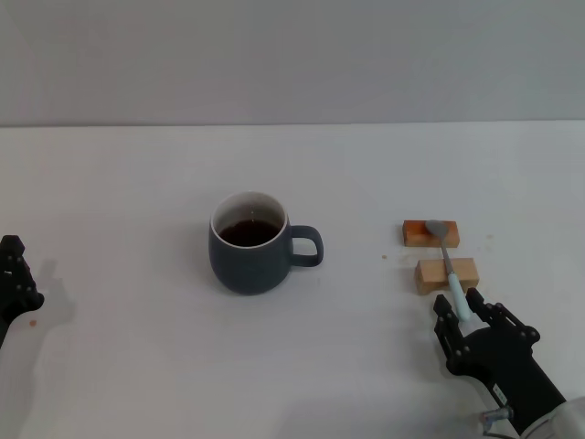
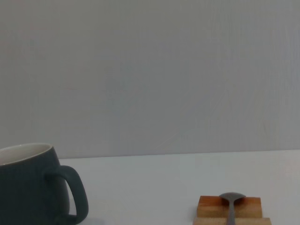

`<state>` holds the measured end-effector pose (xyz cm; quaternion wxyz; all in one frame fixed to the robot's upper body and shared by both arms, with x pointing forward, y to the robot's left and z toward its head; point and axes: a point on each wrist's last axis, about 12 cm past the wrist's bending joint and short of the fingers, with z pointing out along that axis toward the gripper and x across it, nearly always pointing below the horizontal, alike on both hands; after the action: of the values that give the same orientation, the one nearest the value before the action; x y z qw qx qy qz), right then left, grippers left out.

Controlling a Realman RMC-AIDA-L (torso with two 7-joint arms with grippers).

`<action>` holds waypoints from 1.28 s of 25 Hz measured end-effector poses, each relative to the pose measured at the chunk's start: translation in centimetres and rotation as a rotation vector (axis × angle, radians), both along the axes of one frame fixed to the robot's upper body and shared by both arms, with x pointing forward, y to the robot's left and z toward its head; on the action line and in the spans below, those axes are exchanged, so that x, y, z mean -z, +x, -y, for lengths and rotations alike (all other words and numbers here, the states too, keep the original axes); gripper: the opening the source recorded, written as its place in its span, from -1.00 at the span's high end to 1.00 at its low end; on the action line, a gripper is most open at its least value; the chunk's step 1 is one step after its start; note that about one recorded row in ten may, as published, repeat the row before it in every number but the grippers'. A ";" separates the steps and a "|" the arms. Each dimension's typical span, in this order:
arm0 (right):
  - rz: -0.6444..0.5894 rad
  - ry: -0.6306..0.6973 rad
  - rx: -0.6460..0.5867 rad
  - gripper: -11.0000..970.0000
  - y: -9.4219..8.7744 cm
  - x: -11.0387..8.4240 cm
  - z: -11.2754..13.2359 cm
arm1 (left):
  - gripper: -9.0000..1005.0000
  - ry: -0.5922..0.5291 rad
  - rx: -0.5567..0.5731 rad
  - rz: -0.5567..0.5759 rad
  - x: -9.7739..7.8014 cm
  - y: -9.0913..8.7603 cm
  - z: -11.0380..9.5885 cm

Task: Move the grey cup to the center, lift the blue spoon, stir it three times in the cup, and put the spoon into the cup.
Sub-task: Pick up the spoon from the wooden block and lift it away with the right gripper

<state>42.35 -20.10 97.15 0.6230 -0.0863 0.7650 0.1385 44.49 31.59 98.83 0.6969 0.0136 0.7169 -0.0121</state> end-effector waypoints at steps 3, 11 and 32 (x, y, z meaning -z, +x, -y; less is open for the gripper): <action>0.000 0.000 0.000 0.17 0.0 0.0 0.0 | 0.99 0.000 0.000 -0.001 0.0 0.0 0.0; 0.001 0.004 0.002 0.22 0.0 0.0 0.0 | 0.99 0.002 0.000 -0.001 0.0 0.0 -0.1; -0.003 0.010 0.002 0.48 -0.1 0.0 0.0 | 0.99 0.004 -0.002 -0.004 0.0 -0.1 -0.2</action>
<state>42.27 -20.06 97.19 0.6222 -0.0823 0.7655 0.1418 44.41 31.76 98.79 0.6955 0.0143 0.7183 -0.0097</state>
